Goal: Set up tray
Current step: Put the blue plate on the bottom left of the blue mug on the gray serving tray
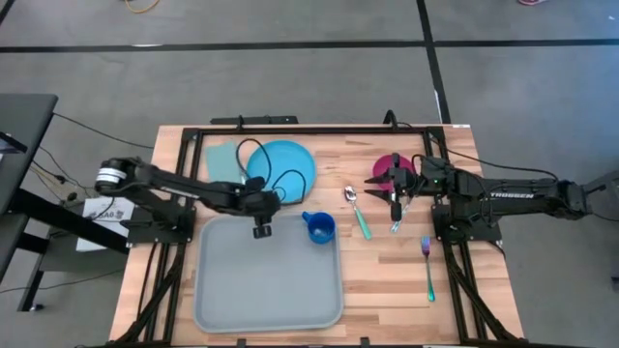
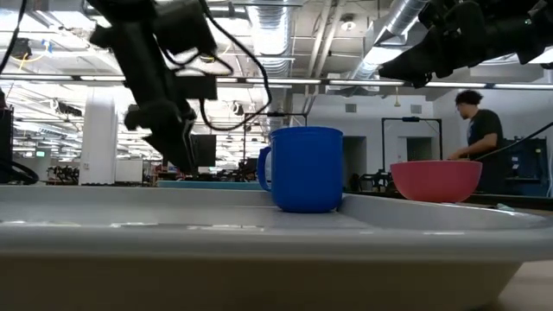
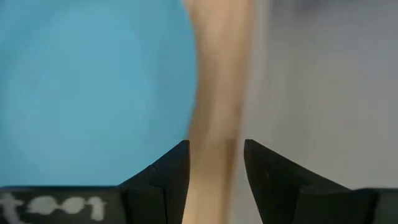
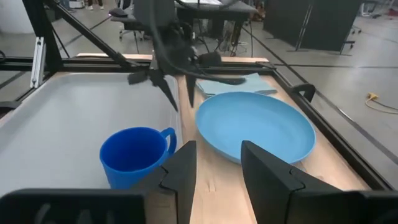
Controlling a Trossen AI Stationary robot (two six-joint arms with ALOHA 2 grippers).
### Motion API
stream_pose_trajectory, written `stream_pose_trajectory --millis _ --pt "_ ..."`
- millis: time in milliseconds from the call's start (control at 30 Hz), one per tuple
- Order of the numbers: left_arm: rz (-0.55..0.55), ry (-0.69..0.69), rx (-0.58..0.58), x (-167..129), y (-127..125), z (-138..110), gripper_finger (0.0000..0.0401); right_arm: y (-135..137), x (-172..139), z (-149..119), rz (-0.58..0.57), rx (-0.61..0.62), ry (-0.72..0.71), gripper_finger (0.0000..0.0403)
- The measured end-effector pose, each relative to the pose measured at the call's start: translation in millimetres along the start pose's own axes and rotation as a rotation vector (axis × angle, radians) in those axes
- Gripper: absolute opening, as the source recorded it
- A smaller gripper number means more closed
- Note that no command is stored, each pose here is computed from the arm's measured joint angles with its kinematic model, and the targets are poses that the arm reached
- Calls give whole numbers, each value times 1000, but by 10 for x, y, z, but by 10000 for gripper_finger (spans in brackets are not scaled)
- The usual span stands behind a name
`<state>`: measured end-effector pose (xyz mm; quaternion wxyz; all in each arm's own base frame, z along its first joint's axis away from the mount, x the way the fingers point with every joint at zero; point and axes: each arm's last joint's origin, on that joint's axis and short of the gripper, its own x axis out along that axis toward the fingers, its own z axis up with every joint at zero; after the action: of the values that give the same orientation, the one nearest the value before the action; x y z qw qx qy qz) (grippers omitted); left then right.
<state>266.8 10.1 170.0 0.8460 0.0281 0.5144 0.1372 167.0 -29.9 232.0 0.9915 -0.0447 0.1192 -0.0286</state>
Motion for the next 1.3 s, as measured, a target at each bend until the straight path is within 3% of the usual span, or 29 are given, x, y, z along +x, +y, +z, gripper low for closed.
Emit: stream_pose_trajectory --millis 167,333,1033,1300 --pt "26 -9 -35 67 198 34 142 0 0 -1 0 -1 1 118" --pt "-32 4 -92 106 345 23 142 1 0 -4 1 -1 4 118" --pt "-24 -4 -65 117 345 19 142 4 0 -26 4 2 27 118" --pt "-25 52 -26 322 304 -18 141 6 -1 -32 6 3 33 118"
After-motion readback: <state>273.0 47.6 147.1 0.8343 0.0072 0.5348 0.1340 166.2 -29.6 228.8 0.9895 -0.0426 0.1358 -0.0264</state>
